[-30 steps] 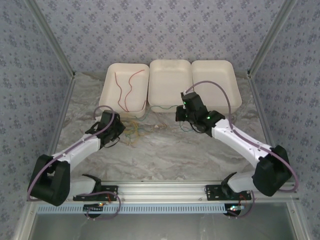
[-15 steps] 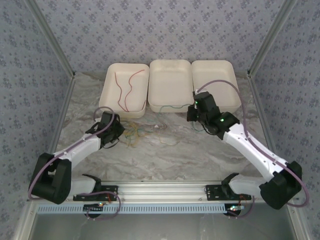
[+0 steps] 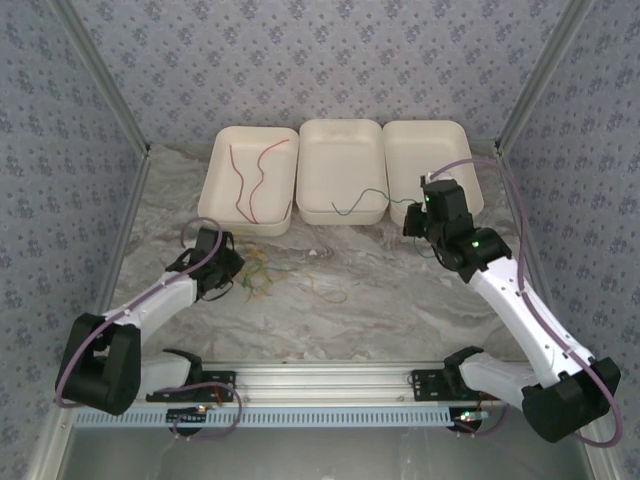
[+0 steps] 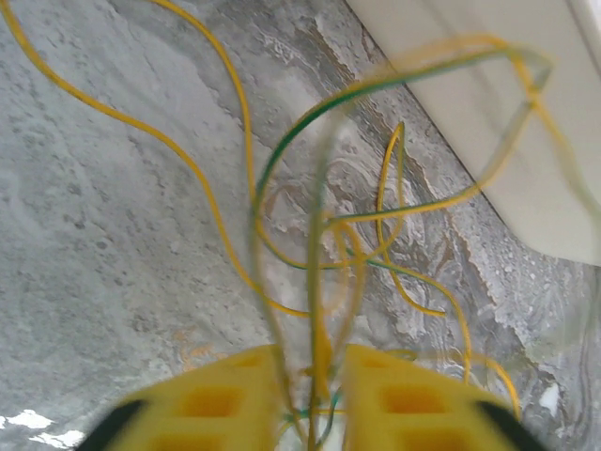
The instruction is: Untangle the cables
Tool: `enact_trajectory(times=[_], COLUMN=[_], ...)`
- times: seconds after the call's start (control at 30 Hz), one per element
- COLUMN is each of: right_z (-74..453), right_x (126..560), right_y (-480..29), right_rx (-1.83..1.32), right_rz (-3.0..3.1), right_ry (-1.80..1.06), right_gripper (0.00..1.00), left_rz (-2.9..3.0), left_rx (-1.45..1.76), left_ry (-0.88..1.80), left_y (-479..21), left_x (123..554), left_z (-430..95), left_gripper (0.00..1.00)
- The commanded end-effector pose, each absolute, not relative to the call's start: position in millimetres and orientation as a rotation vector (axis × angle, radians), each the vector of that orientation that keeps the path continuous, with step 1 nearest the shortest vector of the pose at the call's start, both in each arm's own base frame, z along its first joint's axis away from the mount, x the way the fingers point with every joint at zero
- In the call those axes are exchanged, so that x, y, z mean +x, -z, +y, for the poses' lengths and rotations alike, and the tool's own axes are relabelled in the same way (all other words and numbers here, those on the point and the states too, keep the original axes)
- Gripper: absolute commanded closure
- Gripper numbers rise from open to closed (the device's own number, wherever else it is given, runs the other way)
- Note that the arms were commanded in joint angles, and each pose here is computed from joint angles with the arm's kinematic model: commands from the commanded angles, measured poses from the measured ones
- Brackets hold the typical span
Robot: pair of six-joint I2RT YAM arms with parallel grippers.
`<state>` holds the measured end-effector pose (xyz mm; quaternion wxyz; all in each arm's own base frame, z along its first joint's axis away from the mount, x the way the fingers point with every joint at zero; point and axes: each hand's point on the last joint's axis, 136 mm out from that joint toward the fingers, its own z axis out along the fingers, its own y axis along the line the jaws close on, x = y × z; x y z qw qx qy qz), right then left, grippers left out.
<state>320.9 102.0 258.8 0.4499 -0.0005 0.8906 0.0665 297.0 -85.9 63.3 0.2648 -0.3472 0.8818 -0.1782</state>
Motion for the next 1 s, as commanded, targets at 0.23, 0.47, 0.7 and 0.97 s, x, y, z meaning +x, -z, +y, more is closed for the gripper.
enact_trajectory(times=[0.23,0.47,0.7,0.97], right_z=[153,187,220,237], right_x=[319,321,315,301], right_y=[-282,-287,-290,-287], right_rx=[-0.166,-0.191,-0.248,-0.307], right_rz=[2.14,2.131,2.124,2.126], right_ry=[-0.396,-0.492,-0.523,-0.545], right_gripper=[1.0,1.0,1.0,1.0], left_rz=[2.159,2.138,2.178,2.127], left_rx=[-0.715,-0.591,-0.581,-0.667], left_ry=[0.77,0.99,0.982,0.839], left_y=[-193,-233,-223,-213], left_x=[301,296,301,309], left_z=[-120,-184,-222,-195], left_gripper=[0.19,0.17,0.21,0.64])
